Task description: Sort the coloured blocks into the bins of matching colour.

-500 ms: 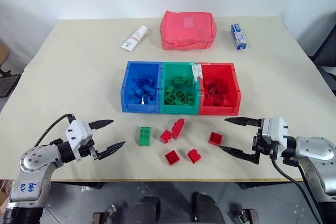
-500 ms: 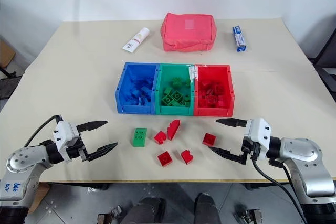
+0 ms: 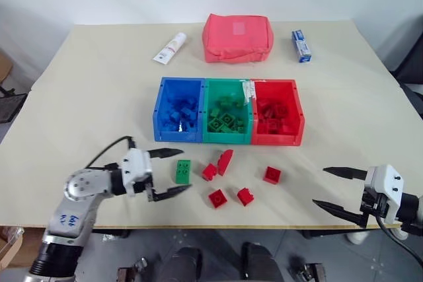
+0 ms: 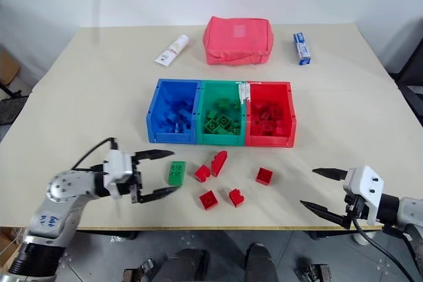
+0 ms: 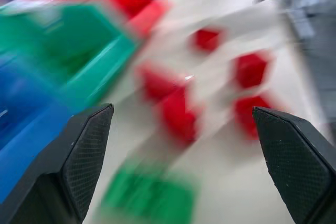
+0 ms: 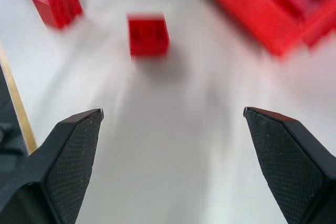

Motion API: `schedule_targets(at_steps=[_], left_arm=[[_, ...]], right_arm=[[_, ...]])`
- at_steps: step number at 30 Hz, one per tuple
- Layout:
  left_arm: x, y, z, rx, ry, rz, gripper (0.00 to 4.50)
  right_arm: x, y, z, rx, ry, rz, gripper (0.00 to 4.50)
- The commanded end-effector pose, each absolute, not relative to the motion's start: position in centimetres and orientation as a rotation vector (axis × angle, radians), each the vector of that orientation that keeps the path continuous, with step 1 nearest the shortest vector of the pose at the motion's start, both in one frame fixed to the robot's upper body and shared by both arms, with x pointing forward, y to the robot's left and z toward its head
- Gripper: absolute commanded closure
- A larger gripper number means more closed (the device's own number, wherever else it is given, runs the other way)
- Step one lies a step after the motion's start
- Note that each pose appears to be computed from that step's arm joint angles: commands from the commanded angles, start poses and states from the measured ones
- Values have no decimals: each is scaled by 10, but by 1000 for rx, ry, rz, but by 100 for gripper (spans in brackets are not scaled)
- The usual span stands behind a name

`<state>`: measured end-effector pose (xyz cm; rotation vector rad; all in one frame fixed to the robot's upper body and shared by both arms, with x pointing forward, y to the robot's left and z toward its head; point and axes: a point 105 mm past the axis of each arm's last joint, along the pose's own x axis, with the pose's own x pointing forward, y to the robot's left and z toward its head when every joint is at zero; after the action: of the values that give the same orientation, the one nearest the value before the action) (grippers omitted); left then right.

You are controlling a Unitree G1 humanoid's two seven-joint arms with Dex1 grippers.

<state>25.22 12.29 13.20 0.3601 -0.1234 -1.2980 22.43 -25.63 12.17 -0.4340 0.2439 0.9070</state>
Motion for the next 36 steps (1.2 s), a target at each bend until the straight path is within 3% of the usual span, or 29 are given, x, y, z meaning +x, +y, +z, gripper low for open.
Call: schedule_targets(at_steps=[1, 6, 12, 15, 22, 27, 31, 36], left_arm=[[249, 120, 138, 364, -146, -1318, 2], [253, 139, 141, 360, -123, -1258, 2], [249, 147, 142, 372, -107, -1238, 2], [247, 144, 144, 362, -115, -1240, 0], [249, 138, 154, 283, -157, -1221, 0], [260, 137, 162, 224, -188, -1151, 0], [286, 146, 179, 135, -253, -949, 0], [285, 146, 180, 133, -245, -952, 0]], right_arm=[[232, -235, 121, -419, 268, 945, 0], [255, -186, 118, -388, 276, 998, 0], [283, -168, 105, -441, 349, 943, 0], [288, -170, 103, -474, 364, 938, 65], [282, -168, 118, -444, 316, 978, 300], [293, -161, 161, -299, 135, 948, 302], [357, -176, 220, -259, -49, 658, 302], [386, -177, 225, -294, -54, 617, 302]])
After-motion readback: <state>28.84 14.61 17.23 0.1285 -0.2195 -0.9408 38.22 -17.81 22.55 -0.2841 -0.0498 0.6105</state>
